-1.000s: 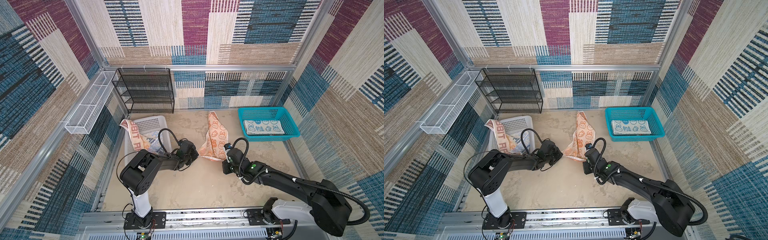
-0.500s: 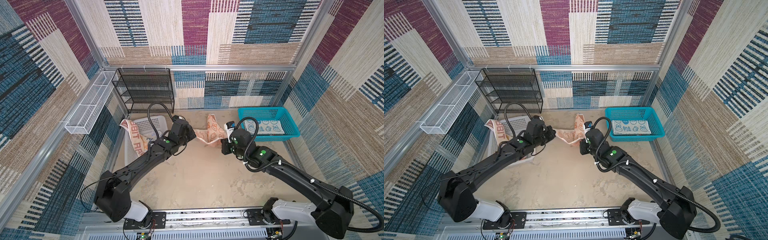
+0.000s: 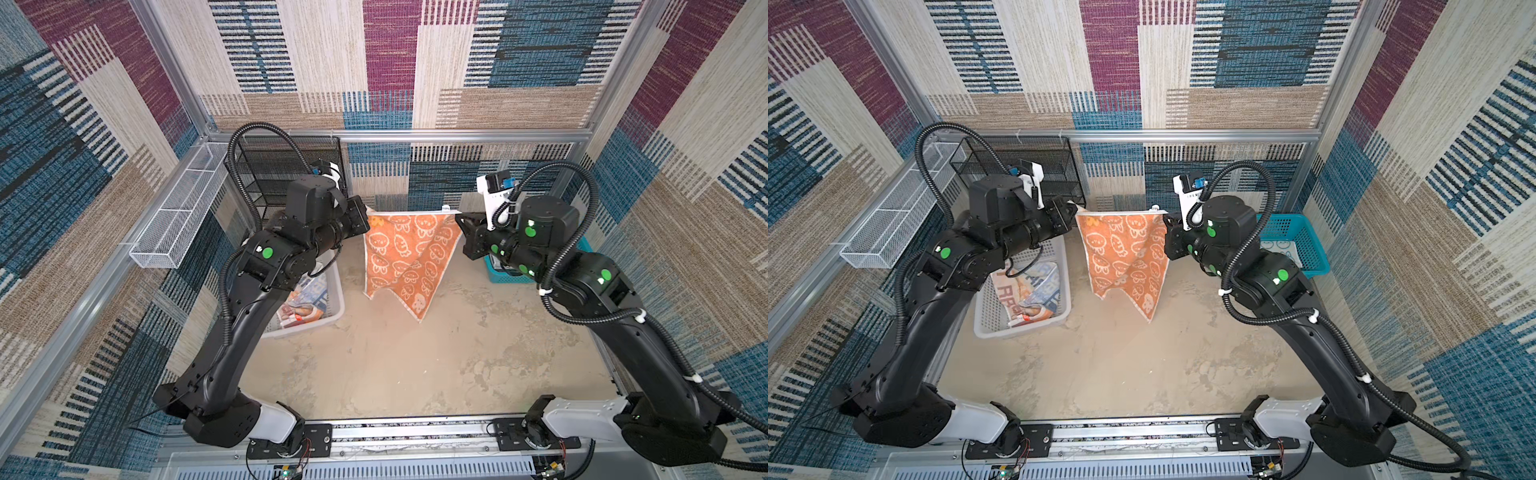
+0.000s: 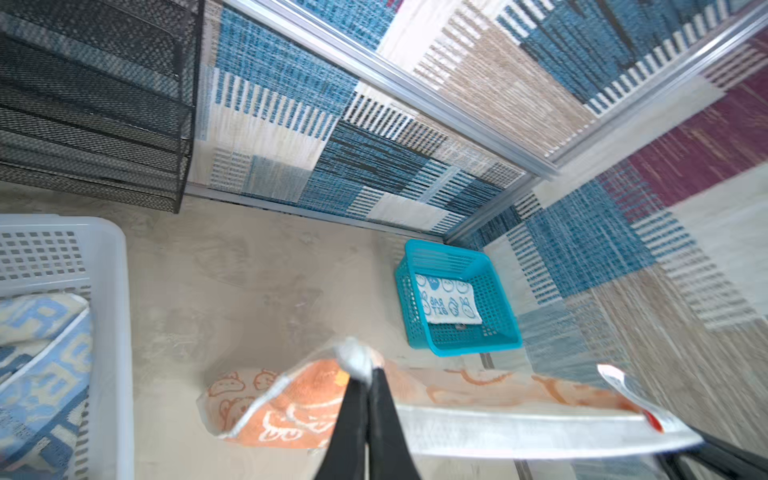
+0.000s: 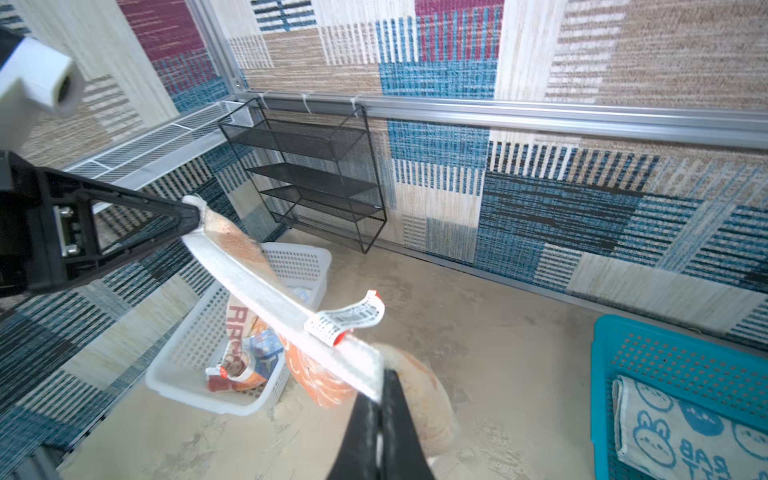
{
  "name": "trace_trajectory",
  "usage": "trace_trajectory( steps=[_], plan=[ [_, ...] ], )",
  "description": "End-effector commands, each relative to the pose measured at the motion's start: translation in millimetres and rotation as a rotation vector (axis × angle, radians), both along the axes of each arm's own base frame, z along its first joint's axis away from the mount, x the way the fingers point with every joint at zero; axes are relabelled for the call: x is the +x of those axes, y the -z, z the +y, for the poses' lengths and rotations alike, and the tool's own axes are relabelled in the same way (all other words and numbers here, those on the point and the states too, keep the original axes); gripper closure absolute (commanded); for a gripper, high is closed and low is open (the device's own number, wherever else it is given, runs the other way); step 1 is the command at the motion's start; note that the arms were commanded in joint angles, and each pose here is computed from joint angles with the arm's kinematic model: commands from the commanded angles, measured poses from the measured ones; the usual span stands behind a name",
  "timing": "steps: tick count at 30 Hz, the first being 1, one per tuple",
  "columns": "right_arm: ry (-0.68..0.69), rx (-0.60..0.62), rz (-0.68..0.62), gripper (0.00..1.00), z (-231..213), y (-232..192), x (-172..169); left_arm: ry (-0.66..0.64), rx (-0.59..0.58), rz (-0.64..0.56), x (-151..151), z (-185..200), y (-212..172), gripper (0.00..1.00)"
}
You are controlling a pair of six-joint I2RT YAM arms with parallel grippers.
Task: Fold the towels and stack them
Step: 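Lift the orange towel high with both grippers, letting it hang, then lower the hanging towel onto the table and fold its held edge over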
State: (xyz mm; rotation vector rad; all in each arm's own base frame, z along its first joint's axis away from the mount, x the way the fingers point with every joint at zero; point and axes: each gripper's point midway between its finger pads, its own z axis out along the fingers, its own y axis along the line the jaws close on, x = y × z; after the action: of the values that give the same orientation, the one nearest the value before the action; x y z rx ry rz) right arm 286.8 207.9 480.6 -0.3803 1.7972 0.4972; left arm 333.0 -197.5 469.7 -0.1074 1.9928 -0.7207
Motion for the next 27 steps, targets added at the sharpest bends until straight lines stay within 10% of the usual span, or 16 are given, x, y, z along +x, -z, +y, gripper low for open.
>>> trace_trajectory(
  steps=[1, 12, 27],
  plan=[
    [-0.013, -0.006, -0.003, 1.00, -17, -12, -24, 0.015, 0.062, 0.057, -28, 12, 10, 1.00],
    [0.074, -0.006, -0.028, 1.00, -55, -18, -46, 0.079, 0.036, 0.087, -51, 3, -1, 1.00],
    [0.224, -0.157, 0.244, 1.00, -73, 129, 144, -0.057, 0.347, 0.267, 119, -2, 116, 1.00]
  ],
)
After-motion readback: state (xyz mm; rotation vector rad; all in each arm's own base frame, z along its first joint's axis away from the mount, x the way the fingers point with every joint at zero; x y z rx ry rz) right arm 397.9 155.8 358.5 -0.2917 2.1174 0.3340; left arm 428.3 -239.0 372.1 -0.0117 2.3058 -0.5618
